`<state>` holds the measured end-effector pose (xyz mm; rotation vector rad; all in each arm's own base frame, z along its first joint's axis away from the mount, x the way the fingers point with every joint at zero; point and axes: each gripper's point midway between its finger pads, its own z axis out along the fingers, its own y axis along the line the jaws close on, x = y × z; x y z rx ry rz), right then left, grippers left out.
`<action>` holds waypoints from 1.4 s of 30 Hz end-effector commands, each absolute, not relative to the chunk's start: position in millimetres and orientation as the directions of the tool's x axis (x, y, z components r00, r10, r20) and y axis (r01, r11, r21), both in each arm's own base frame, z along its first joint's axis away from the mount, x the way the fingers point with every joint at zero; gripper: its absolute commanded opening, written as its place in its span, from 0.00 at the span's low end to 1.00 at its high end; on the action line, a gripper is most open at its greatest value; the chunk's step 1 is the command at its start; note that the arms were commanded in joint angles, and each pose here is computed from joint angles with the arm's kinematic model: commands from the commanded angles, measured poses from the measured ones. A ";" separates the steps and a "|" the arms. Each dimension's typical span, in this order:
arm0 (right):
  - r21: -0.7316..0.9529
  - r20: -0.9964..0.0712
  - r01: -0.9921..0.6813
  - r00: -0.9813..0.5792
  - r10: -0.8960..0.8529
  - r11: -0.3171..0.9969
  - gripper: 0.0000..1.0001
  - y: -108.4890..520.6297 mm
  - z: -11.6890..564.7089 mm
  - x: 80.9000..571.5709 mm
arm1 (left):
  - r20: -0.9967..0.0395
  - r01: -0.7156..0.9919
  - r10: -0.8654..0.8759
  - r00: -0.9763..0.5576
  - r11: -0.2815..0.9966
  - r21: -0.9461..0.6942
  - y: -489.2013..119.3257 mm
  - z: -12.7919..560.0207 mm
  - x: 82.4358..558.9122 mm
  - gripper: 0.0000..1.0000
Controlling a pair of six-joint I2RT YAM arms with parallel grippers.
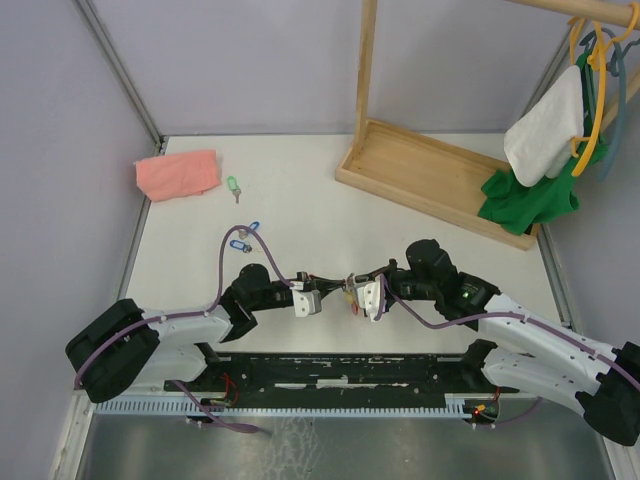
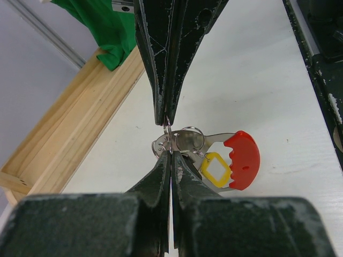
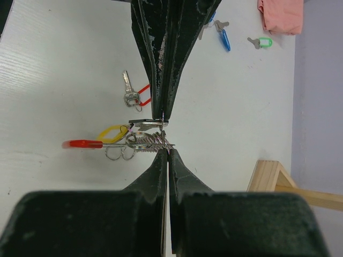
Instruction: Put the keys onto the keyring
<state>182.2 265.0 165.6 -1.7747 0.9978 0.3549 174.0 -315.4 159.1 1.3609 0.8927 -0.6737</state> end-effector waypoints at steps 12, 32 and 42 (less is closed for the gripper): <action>-0.666 -0.656 -0.740 0.641 -0.398 -0.092 0.01 276.9 198.0 184.9 | -0.805 0.792 0.020 0.593 0.164 0.587 -322.5 195.4 178.4 0.03; -0.645 -0.688 -0.763 0.605 -0.400 -0.046 0.01 281.7 199.8 190.2 | -0.821 0.810 -0.026 0.571 0.184 0.557 -329.3 203.0 175.8 0.03; -0.630 -0.709 -0.777 0.582 -0.398 -0.014 0.01 284.4 203.0 191.6 | -0.829 0.809 -0.012 0.559 0.225 0.543 -332.5 201.8 180.0 0.03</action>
